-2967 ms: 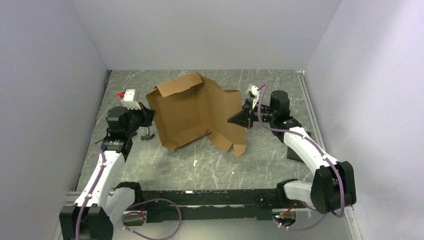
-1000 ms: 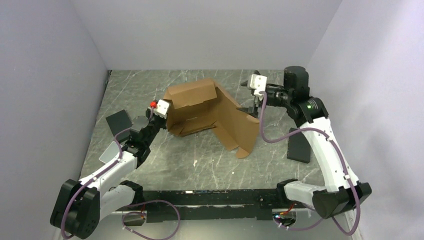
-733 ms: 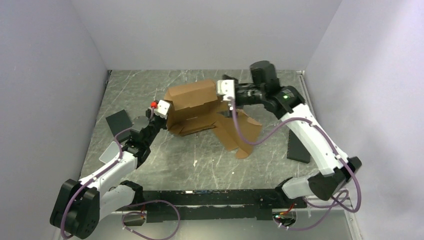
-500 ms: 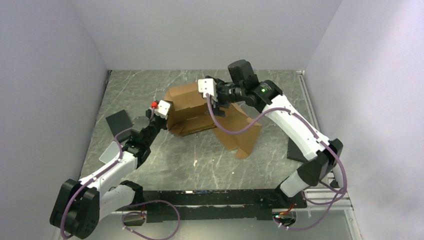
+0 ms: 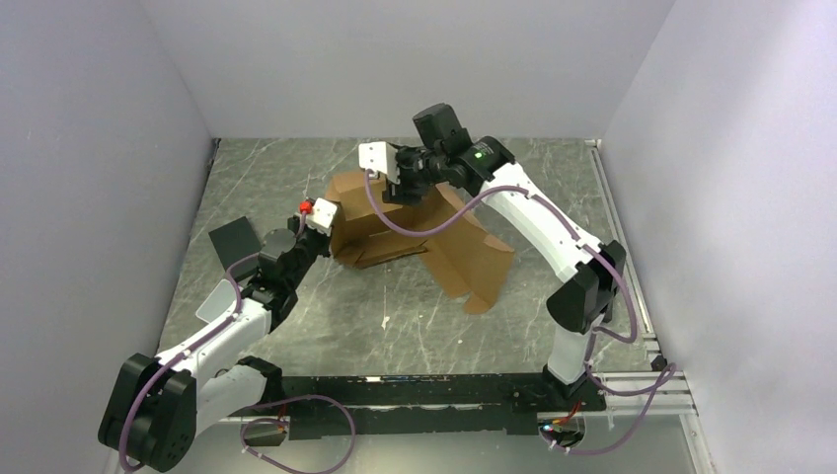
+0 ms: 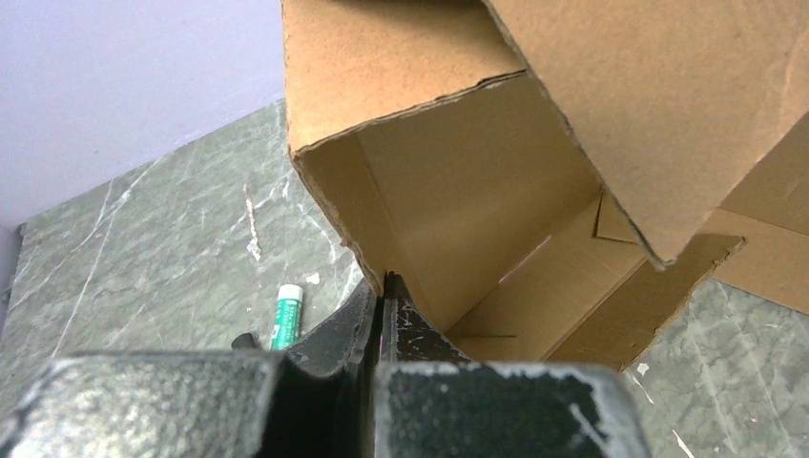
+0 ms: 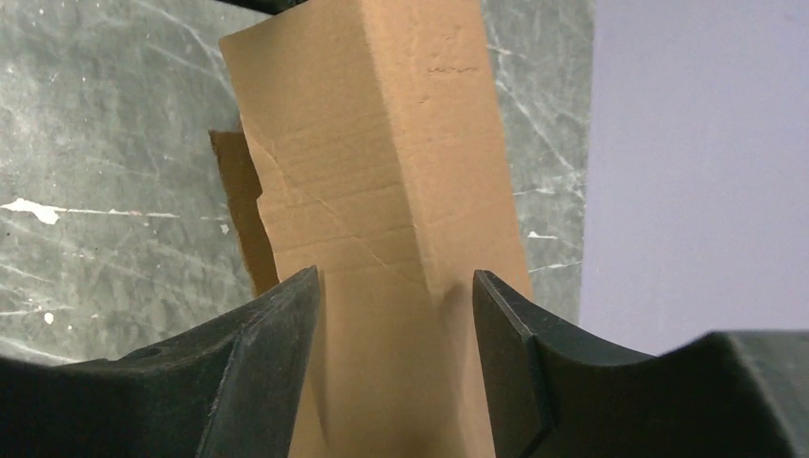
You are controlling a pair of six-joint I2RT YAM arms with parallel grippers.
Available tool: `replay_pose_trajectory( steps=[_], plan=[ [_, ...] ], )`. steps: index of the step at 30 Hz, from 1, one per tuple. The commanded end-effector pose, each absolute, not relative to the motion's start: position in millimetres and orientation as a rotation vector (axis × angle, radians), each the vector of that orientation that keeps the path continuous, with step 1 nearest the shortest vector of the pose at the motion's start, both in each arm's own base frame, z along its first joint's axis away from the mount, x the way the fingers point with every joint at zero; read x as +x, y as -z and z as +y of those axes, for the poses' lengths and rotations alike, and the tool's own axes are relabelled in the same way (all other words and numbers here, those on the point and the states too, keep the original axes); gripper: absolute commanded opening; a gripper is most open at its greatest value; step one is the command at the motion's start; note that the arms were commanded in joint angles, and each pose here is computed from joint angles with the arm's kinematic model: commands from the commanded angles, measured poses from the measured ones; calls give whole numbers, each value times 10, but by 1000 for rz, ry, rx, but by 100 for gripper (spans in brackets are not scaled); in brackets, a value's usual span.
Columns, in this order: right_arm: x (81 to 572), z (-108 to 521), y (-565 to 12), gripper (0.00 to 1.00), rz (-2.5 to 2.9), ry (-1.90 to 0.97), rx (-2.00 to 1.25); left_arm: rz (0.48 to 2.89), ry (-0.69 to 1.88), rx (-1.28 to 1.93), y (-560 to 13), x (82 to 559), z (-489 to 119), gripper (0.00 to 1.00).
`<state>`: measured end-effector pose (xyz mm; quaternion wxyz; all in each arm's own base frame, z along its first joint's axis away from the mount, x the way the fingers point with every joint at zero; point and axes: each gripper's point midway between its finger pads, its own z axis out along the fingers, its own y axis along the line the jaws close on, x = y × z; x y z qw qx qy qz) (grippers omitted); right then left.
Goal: Fold the paper box
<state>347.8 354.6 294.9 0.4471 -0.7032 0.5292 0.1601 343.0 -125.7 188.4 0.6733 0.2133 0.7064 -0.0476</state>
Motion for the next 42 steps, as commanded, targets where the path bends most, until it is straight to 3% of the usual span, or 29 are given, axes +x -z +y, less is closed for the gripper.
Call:
replay_pose_trajectory(
  steps=[1, 5, 11, 16, 22, 31, 42],
  plan=[
    [3490, 3524, -2907, 61, 1310, -329, -1784, 1577, 124, 527, -1970, 3426, -1341, 0],
    [3508, 3502, -2787, 60, 1332, -312, -1794, 1561, 175, 530, -2038, 3382, -1404, 0],
    [3539, 3509, -2749, 60, 1348, -300, -1779, 1577, 270, 544, -2070, 3305, -1523, 16],
    [3563, 3508, -2777, 63, 1349, -286, -1761, 1582, 299, 501, -2068, 3240, -1504, 21],
    [3562, 3477, -2941, 69, 1322, -257, -1741, 1590, 286, 476, -2036, 3243, -1464, 14],
    [3562, 3462, -3137, 82, 1245, -177, -1752, 1577, 289, 485, -2086, 3258, -1484, 11],
    [3421, 3552, -3209, 86, 1168, -156, -1814, 1595, 305, 446, -2117, 3250, -1469, 4]
  ],
)
